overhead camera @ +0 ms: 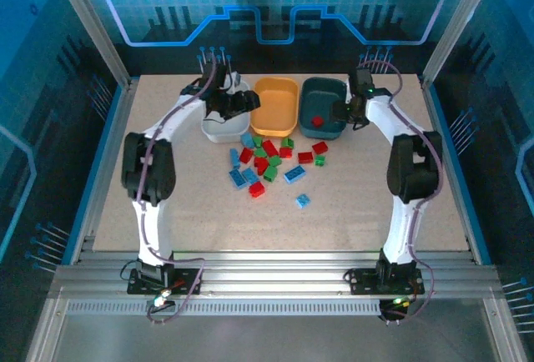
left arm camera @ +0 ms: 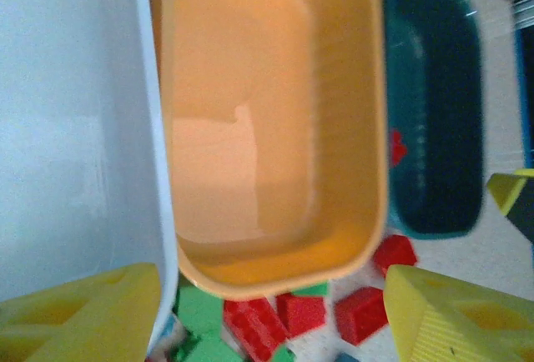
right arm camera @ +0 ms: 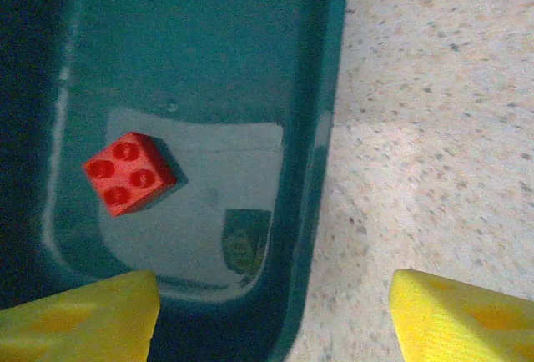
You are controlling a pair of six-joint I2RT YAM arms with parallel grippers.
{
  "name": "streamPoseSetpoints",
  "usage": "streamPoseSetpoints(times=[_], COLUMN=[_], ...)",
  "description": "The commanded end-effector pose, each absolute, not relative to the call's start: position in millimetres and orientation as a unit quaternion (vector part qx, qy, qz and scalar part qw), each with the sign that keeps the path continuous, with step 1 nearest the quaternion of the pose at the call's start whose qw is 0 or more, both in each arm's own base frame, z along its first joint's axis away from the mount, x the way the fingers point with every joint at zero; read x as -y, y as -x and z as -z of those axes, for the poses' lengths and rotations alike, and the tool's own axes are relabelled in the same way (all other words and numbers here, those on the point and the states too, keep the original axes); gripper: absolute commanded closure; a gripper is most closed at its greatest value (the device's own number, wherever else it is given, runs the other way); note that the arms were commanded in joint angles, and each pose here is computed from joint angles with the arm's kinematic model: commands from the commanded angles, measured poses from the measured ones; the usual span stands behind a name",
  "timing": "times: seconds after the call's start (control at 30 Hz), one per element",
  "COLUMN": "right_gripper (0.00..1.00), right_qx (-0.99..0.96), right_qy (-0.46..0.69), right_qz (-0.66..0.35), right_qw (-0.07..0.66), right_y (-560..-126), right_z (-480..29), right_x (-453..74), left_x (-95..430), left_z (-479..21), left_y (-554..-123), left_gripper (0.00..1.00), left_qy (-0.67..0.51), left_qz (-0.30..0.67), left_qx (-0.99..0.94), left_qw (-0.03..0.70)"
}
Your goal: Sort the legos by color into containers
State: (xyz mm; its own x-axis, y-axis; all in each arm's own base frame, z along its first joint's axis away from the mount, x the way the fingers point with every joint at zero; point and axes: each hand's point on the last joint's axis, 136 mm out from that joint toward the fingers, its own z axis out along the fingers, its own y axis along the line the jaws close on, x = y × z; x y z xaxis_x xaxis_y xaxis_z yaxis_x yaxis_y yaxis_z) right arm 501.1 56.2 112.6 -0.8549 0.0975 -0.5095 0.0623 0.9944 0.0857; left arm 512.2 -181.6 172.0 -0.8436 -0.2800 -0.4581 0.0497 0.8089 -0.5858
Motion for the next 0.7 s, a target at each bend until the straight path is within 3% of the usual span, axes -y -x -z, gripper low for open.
streamPoseSetpoints(times=[0.0, 0.17, 0.37, 0.67], right_gripper=[0.23, 0.17, 0.15, 0.33], right_qx=[-0.957, -0.963, -0.975, -0.985], right_qy=[-0.045, -0.026, 0.009, -0.01], right_qz=[-0.044, -0.059, -0.06, -0.022], right_qw=[0.282, 0.261, 0.214, 0.17], right_y=[-478.9, -428.6, -401.1, -384.9], right_z=[-129.0, -112.2, -76.6, -36.8], right_x=[-68.7, -105.4, -145.5, -141.1], left_x=[166.9, 139.2, 124.4, 117.2], left_z=[-221.4, -204.4, -141.0, -127.9], left_y=[-489.0, -423.0, -348.6, -311.7], left_gripper=[0.27, 0.19, 0.07, 0.05], left_qy=[0.086, 0.16, 0.224, 0.218], left_qz=[0.312, 0.312, 0.324, 0.312], left_qx=[-0.886, -0.871, -0.871, -0.882], left_qw=[0.331, 0.344, 0.293, 0.277])
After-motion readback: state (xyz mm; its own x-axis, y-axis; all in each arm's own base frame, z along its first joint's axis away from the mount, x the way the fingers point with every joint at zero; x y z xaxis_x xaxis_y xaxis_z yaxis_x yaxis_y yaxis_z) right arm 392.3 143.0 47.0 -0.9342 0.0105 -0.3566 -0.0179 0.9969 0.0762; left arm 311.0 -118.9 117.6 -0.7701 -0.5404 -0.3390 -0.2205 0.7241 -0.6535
